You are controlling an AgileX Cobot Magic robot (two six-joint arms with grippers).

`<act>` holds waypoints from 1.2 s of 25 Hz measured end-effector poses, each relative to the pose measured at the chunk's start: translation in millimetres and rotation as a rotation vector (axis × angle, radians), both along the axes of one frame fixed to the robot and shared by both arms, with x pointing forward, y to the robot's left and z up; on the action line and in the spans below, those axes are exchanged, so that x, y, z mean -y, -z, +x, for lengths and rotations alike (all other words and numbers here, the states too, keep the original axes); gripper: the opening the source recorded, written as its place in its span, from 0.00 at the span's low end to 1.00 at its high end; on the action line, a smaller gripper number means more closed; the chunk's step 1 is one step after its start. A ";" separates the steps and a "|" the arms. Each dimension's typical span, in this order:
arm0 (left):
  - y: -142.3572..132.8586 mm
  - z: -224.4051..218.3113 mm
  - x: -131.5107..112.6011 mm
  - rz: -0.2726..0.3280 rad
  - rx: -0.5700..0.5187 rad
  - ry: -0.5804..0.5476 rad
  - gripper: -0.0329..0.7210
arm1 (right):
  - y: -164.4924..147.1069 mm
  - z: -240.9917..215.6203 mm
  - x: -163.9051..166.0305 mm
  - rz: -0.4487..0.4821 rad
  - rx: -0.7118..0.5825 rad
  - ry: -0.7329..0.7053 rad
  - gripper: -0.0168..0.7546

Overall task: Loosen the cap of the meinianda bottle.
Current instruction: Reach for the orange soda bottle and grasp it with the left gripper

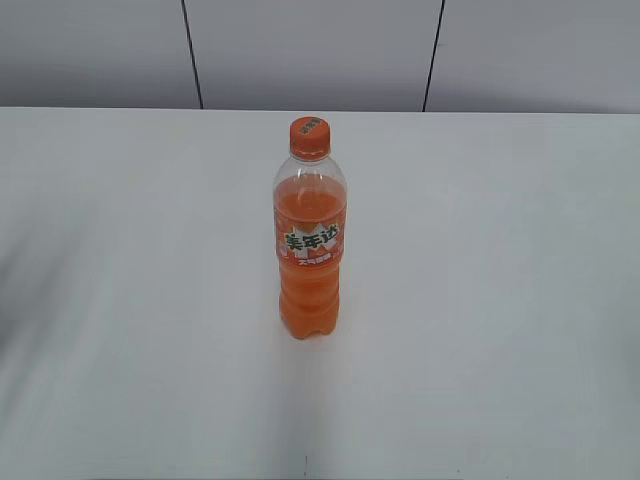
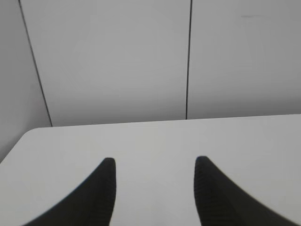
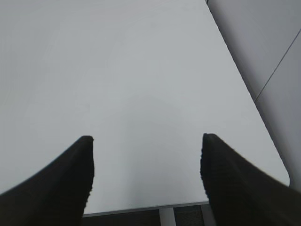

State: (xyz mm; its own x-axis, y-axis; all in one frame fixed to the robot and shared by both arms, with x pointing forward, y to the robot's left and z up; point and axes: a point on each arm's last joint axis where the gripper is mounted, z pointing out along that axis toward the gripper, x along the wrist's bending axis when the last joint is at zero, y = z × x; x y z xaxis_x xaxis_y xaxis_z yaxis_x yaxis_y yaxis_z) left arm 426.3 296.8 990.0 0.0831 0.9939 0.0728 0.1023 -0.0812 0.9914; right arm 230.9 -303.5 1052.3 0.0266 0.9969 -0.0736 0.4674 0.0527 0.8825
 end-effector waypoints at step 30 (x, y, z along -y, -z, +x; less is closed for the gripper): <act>86.9 58.0 66.9 0.081 -0.208 0.968 0.59 | 0.0 0.0 0.0 0.000 0.000 0.000 0.71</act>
